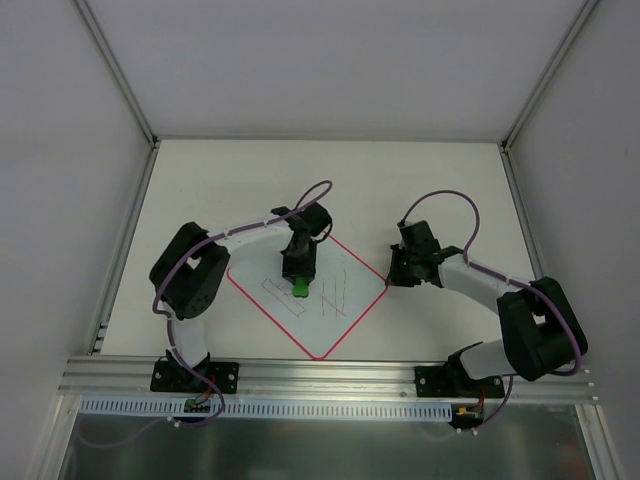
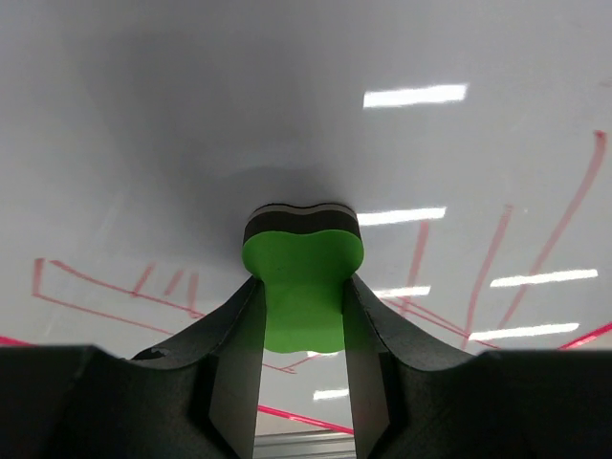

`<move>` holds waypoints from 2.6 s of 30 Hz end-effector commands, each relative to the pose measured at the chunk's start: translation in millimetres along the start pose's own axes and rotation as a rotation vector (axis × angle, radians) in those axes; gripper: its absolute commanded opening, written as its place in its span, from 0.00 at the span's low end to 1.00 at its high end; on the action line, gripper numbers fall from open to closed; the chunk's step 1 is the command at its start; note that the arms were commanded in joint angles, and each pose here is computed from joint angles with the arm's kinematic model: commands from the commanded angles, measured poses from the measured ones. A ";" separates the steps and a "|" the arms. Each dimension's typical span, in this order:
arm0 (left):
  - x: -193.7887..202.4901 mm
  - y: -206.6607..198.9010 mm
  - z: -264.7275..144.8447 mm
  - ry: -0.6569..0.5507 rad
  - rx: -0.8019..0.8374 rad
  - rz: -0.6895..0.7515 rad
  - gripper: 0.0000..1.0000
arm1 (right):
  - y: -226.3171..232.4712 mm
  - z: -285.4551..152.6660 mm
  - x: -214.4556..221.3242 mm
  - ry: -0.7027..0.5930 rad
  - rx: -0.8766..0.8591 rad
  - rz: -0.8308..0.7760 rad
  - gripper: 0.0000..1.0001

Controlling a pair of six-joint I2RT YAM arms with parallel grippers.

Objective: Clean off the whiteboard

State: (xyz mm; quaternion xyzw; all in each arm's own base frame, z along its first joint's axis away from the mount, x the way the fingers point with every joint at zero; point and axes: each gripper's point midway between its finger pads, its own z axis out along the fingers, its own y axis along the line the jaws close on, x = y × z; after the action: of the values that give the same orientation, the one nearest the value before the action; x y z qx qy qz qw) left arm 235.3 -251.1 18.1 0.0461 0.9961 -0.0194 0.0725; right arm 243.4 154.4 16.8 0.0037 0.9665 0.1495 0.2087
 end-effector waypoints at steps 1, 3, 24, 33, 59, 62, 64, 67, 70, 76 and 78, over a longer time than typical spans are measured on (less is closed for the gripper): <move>41.3 96.3 29.0 0.167 -0.244 -0.121 0.00 | -15.9 -1.8 16.0 0.039 0.062 -0.019 0.00; 38.4 108.9 20.9 0.143 -0.246 -0.152 0.00 | -14.8 -1.4 17.4 0.046 0.055 -0.022 0.00; 69.3 -7.7 23.3 0.195 -0.080 0.068 0.00 | -14.5 -4.2 14.8 0.028 0.053 -0.025 0.00; 96.5 10.2 29.1 0.227 -0.148 0.050 0.00 | -13.9 -5.1 15.6 0.027 0.048 -0.024 0.00; 13.0 153.1 10.9 0.138 -0.232 -0.292 0.00 | -12.7 -6.4 15.8 0.017 0.034 -0.032 0.00; 28.7 126.6 12.7 0.157 -0.212 -0.216 0.00 | -11.9 -5.3 15.2 0.017 0.031 -0.034 0.00; 35.4 113.5 15.4 0.163 -0.209 -0.193 0.00 | -8.4 -5.4 14.2 0.014 0.013 -0.041 0.00; 44.1 94.0 17.8 0.177 -0.195 -0.142 0.00 | -3.4 -4.8 12.5 0.003 -0.017 -0.044 0.05; 45.4 87.4 18.7 0.176 -0.195 -0.130 0.00 | 3.8 -6.3 9.5 -0.005 -0.051 -0.048 0.16; 48.4 77.2 16.0 0.164 -0.183 -0.102 0.00 | 16.1 -10.5 3.6 -0.038 -0.098 -0.067 0.27; 50.8 75.5 17.2 0.170 -0.186 -0.093 0.00 | 19.5 -8.4 3.6 -0.028 -0.106 -0.072 0.28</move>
State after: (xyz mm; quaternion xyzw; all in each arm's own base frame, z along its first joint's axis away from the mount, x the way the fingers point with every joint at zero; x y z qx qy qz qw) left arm 221.9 -165.9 19.1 -0.0095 0.9968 0.0665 0.0434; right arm 230.2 159.2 18.3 -0.0232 0.9625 0.1703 0.2098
